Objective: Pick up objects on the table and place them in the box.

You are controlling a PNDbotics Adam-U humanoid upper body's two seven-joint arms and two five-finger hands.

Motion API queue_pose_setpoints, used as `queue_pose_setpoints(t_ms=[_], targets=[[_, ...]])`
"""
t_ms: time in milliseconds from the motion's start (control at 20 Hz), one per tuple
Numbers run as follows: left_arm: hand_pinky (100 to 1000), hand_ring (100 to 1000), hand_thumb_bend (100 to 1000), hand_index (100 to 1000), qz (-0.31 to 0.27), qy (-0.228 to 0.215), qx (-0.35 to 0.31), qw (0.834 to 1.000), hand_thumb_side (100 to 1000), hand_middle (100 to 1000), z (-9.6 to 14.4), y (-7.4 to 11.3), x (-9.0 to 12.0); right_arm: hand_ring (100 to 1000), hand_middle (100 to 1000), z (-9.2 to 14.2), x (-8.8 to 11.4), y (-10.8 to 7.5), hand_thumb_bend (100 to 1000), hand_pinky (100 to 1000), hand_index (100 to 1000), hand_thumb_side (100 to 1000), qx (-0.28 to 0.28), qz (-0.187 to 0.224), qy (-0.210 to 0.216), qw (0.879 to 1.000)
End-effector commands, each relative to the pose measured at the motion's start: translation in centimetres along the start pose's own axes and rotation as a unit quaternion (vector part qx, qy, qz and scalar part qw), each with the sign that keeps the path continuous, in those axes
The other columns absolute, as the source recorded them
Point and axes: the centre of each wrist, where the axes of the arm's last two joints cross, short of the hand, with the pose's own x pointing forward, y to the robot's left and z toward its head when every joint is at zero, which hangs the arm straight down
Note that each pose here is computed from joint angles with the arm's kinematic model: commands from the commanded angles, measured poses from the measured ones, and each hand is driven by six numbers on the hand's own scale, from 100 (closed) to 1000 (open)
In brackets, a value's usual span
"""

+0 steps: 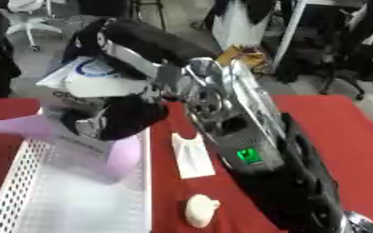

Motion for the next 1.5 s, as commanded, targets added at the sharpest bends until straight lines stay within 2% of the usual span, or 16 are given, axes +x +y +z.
queue_pose_setpoints(t_ms=[50, 400, 450, 550, 650, 750, 900, 950, 1050, 1100, 1200, 1350, 1400, 1500], targets=[[859, 826, 100, 695, -0.001, -0.019, -0.001, 1.000, 854, 759, -0.8, -0.1, 0.5, 573, 385, -0.8, -0.1, 0.4, 100, 410, 596, 242, 0.002, -0.004, 0.005, 1.000], [859, 826, 100, 695, 0.002, -0.022, 0.003, 1.000, 853, 759, -0.9, -0.1, 0.5, 579, 391, -3.3, -1.4, 3.7, 100, 416, 599, 257, 0.030, -0.012, 0.016, 0.999], [859, 826, 100, 695, 0.002, -0.022, 0.002, 1.000, 853, 759, -0.9, -0.1, 0.4, 582, 392, -3.5, -1.6, 4.0, 100, 422, 601, 225, 0.033, -0.012, 0.017, 0.999], [859, 826, 100, 696, 0.002, -0.022, 0.002, 1.000, 853, 759, -0.9, -0.1, 0.4, 598, 412, -4.0, -1.8, 4.6, 100, 457, 614, 282, 0.040, -0.013, 0.018, 0.999], [859, 826, 100, 696, 0.003, -0.022, 0.002, 1.000, 853, 759, -0.9, -0.1, 0.4, 601, 422, -4.3, -2.1, 5.1, 100, 459, 621, 292, 0.045, -0.014, 0.017, 0.999], [859, 826, 100, 696, 0.003, -0.023, 0.002, 1.000, 853, 759, -0.9, -0.1, 0.4, 637, 474, -4.5, -2.3, 5.5, 100, 509, 681, 339, 0.047, -0.012, 0.015, 0.999], [859, 826, 100, 696, 0.003, -0.023, 0.001, 1.000, 853, 759, -0.9, -0.1, 0.5, 647, 486, -4.7, -2.7, 5.8, 100, 529, 695, 350, 0.053, -0.008, 0.010, 0.999], [860, 827, 100, 696, 0.003, -0.022, 0.001, 1.000, 853, 759, -0.9, -0.1, 0.5, 720, 524, -4.7, -2.7, 5.9, 121, 618, 751, 404, 0.056, -0.007, 0.007, 0.998], [860, 827, 100, 696, 0.004, -0.022, 0.000, 1.000, 852, 759, -0.9, -0.1, 0.5, 778, 568, -4.8, -2.9, 6.0, 147, 680, 787, 427, 0.067, -0.004, 0.001, 0.998], [860, 827, 100, 696, 0.004, -0.022, 0.000, 1.000, 852, 759, -0.9, -0.1, 0.5, 778, 568, -4.8, -3.1, 6.0, 147, 680, 787, 427, 0.070, -0.004, -0.001, 0.998], [860, 827, 100, 696, 0.004, -0.022, 0.000, 1.000, 853, 760, -0.9, -0.1, 0.5, 820, 622, -4.9, -3.2, 6.0, 201, 719, 821, 467, 0.073, -0.003, -0.004, 0.997], [860, 827, 100, 696, 0.004, -0.022, 0.000, 1.000, 853, 760, -0.9, -0.1, 0.5, 828, 633, -4.8, -3.3, 5.8, 210, 727, 827, 476, 0.077, -0.002, -0.009, 0.997], [860, 827, 100, 696, 0.004, -0.022, 0.000, 1.000, 853, 759, -0.9, -0.1, 0.4, 898, 727, -4.8, -3.2, 5.7, 307, 808, 887, 548, 0.077, 0.001, -0.013, 0.997], [860, 827, 100, 696, 0.005, -0.022, 0.000, 1.000, 853, 759, -0.9, -0.2, 0.4, 900, 730, -4.7, -3.3, 5.5, 320, 816, 891, 552, 0.078, 0.004, -0.018, 0.997]])
